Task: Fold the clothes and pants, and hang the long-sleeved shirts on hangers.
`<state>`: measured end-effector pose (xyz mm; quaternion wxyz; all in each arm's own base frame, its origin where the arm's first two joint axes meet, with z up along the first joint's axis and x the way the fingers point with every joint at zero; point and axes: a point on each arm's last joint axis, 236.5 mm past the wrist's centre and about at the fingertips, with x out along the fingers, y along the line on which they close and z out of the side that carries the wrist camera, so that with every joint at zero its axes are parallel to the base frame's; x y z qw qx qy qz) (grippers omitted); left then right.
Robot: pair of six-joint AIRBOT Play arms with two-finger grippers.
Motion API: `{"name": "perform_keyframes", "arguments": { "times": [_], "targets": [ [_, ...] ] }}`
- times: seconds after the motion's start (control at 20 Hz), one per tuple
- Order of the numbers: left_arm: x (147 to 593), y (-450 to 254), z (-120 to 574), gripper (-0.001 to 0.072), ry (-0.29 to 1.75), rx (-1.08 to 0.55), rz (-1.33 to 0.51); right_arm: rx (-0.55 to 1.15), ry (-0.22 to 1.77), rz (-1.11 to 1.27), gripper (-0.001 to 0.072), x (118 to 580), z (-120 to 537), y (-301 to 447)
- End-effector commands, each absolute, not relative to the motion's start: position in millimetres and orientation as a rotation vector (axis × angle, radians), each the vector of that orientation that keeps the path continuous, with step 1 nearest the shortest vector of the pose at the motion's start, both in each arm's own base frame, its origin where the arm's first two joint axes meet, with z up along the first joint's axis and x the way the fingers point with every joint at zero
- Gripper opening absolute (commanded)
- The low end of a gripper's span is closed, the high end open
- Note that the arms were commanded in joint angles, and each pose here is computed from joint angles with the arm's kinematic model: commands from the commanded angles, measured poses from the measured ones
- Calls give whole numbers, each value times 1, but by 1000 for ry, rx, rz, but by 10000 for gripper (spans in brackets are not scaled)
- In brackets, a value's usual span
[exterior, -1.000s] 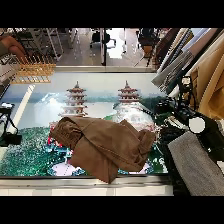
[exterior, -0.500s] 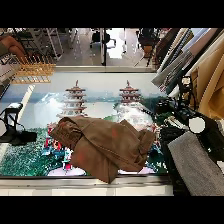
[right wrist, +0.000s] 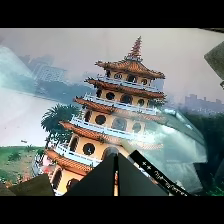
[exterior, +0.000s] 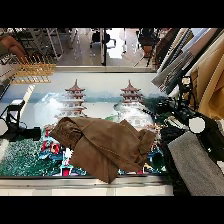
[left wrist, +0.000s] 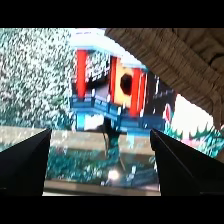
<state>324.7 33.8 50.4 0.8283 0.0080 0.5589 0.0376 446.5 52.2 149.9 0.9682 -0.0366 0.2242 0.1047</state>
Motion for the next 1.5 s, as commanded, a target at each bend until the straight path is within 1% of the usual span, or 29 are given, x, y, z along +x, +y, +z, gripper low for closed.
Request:
{"name": "perform_keyframes", "arguments": {
  "times": [0.0, 0.1, 0.2, 0.3, 0.35, 0.4, 0.5, 0.55, 0.6, 0.65, 0.7, 0.75, 0.8, 0.85, 0.95, 1.0, 1.1, 1.15, 1.2, 1.25, 1.3, 1.4, 1.45],
  "targets": [
    [350, 34, 44, 705, 1128, 13, 73, -70, 452, 213, 18, 447, 150, 53],
    [351, 33, 24, 705, 1183, -4, 78, -4, 448, 227, 18, 446, 153, 60],
    [352, 28, 1, 704, 1241, -27, 65, 151, 444, 248, 18, 445, 159, 72],
    [360, 22, -22, 703, 1276, -60, 49, 248, 485, 311, 19, 431, 162, 91],
    [368, 19, -32, 703, 1272, -66, 34, 274, 532, 358, 27, 419, 159, 103],
    [375, 18, -41, 703, 1265, -70, 25, 276, 593, 406, 60, 404, 152, 113],
    [390, 18, -58, 703, 1246, -68, 14, 258, 778, 525, 63, 364, 127, 135],
    [397, 17, -65, 703, 1235, -50, -6, 248, 883, 586, 143, 340, 113, 144],
    [403, 15, -71, 703, 1221, -43, -21, 240, 999, 651, 380, 312, 100, 152],
    [410, 16, -76, 703, 1205, -33, -25, 217, 1111, 705, 494, 285, 86, 156],
    [415, 17, -80, 695, 1194, -33, -22, 170, 1201, 737, 535, 263, 70, 157],
    [418, 17, -85, 693, 1198, -32, -22, 105, 1278, 755, 548, 244, 53, 156],
    [420, 18, -89, 649, 1206, -33, -22, 14, 1329, 778, 557, 229, 34, 154],
    [420, 17, -94, 566, 1217, -34, -23, -76, 1367, 816, 589, 214, 16, 154],
    [418, 17, -102, 532, 1236, -19, -36, -221, 1409, 862, 589, 194, -16, 156],
    [417, 17, -103, 443, 1241, 3, -53, -273, 1408, 853, 588, 194, -29, 155],
    [417, 17, -103, 334, 1241, 17, -62, -330, 1398, 828, 588, 201, -49, 155],
    [417, 17, -104, 334, 1241, 17, -63, -325, 1401, 821, 588, 205, -55, 156],
    [416, 17, -105, 313, 1244, 17, -63, -326, 1415, 815, 589, 208, -62, 156],
    [416, 17, -106, 145, 1247, 16, -63, -331, 1440, 821, 589, 207, -70, 156],
    [415, 17, -106, 14, 1251, 16, -63, -329, 1472, 823, 588, 204, -78, 155],
    [410, 16, -107, 14, 1272, 15, -67, -333, 1523, 840, 582, 199, -91, 154],
    [407, 16, -105, 13, 1282, 24, -77, -324, 1541, 862, 561, 196, -96, 157]
  ]
}}
